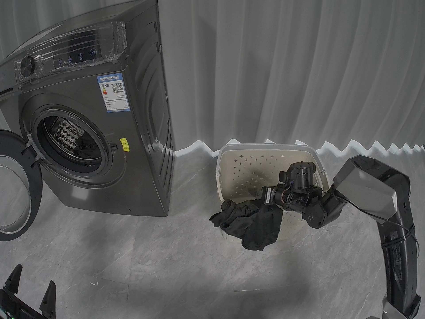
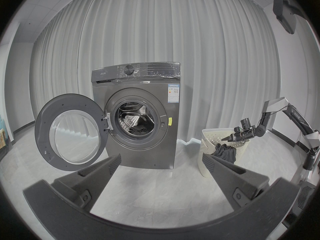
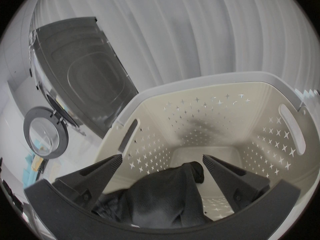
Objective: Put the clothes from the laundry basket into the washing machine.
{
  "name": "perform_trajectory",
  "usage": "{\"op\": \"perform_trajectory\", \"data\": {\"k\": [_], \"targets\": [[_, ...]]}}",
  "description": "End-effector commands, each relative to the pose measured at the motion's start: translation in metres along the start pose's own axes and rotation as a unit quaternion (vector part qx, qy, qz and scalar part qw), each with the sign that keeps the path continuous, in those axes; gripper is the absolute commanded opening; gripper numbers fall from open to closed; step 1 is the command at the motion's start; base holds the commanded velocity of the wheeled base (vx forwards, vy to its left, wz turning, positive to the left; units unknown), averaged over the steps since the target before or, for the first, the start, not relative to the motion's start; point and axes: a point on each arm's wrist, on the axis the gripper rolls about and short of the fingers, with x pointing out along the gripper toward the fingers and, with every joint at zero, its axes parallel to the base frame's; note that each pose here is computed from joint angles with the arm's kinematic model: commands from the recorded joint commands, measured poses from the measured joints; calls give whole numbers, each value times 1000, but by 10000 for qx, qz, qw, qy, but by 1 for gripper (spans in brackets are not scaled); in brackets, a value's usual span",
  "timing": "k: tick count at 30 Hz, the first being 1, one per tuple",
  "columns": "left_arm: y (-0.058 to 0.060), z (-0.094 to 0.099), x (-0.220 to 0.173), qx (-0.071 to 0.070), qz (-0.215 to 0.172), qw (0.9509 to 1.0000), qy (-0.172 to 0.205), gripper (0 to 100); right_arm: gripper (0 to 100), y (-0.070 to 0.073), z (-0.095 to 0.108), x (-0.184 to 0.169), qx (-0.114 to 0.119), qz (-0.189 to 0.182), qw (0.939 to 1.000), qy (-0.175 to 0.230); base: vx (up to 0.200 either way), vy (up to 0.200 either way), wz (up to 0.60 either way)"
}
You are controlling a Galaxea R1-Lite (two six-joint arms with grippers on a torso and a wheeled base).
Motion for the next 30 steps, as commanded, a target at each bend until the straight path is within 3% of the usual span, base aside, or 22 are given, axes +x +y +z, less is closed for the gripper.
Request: {"op": "perform_trajectory", "data": {"k": [1, 10, 20, 30], "targets": [[0, -5, 0, -1, 3, 10000, 7, 100, 100, -4, -12, -3, -106, -56, 9997, 203, 0, 0, 0], [0, -5, 0, -1, 3, 10000, 7, 100, 100, -3, -16, -2, -129, -46, 9996, 261, 0, 0, 0], [0, -5, 0, -1, 3, 10000, 7, 100, 100, -19, -28, 4, -167, -194, 9989, 394, 0, 0, 0], [0, -5, 0, -1, 3, 10000, 7, 100, 100, -19, -33, 5, -264, -193, 9985, 443, 0, 0, 0]]}}
